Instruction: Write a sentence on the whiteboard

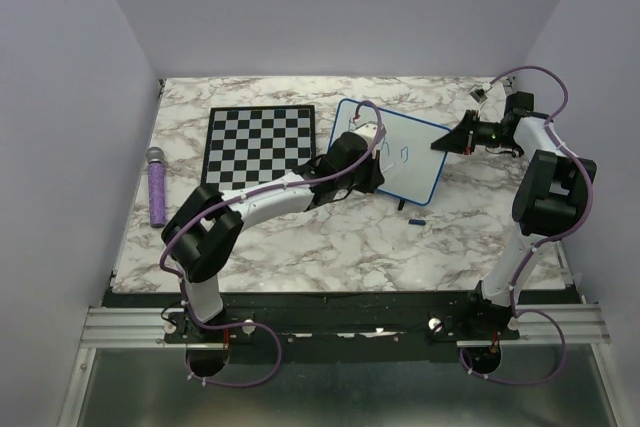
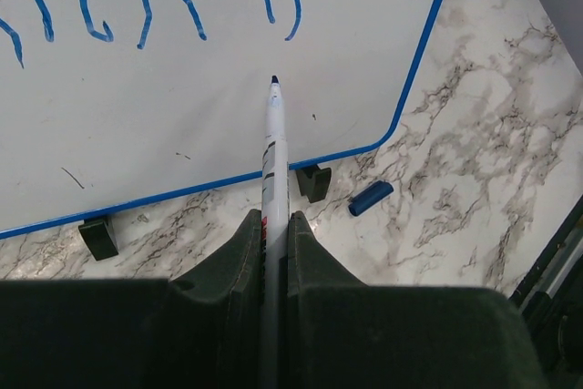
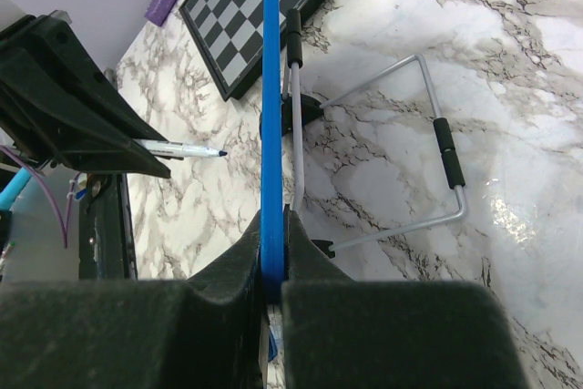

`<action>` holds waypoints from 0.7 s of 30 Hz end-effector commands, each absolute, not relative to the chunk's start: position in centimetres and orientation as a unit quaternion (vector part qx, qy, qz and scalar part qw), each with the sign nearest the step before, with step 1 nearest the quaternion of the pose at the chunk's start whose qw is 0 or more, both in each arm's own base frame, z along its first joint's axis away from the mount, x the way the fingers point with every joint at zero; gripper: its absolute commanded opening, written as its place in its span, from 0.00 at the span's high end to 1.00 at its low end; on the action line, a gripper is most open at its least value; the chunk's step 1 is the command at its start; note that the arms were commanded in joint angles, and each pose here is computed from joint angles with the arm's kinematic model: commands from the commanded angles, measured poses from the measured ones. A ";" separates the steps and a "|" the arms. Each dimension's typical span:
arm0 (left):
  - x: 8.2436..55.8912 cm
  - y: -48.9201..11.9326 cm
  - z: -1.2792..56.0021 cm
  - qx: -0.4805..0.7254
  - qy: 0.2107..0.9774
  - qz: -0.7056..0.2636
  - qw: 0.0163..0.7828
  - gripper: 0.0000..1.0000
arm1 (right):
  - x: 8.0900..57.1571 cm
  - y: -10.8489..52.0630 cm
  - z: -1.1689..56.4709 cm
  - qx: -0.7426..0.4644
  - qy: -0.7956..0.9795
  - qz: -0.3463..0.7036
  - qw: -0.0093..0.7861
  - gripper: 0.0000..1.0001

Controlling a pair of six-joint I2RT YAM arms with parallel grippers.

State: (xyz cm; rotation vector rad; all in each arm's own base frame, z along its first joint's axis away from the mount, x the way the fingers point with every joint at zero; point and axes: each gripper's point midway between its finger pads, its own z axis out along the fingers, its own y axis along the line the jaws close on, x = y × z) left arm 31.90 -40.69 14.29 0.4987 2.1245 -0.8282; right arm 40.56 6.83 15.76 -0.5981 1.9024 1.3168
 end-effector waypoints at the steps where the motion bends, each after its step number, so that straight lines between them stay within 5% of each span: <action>1: 32.0 -41.0 16.8 0.195 0.811 -0.355 0.422 1.00 | 41.3 6.6 16.7 -0.270 0.737 0.477 0.394 0.99; 21: 32.4 -41.9 16.9 0.192 0.801 -0.368 0.431 1.00 | 41.3 6.6 16.6 -0.270 0.738 0.478 0.393 0.99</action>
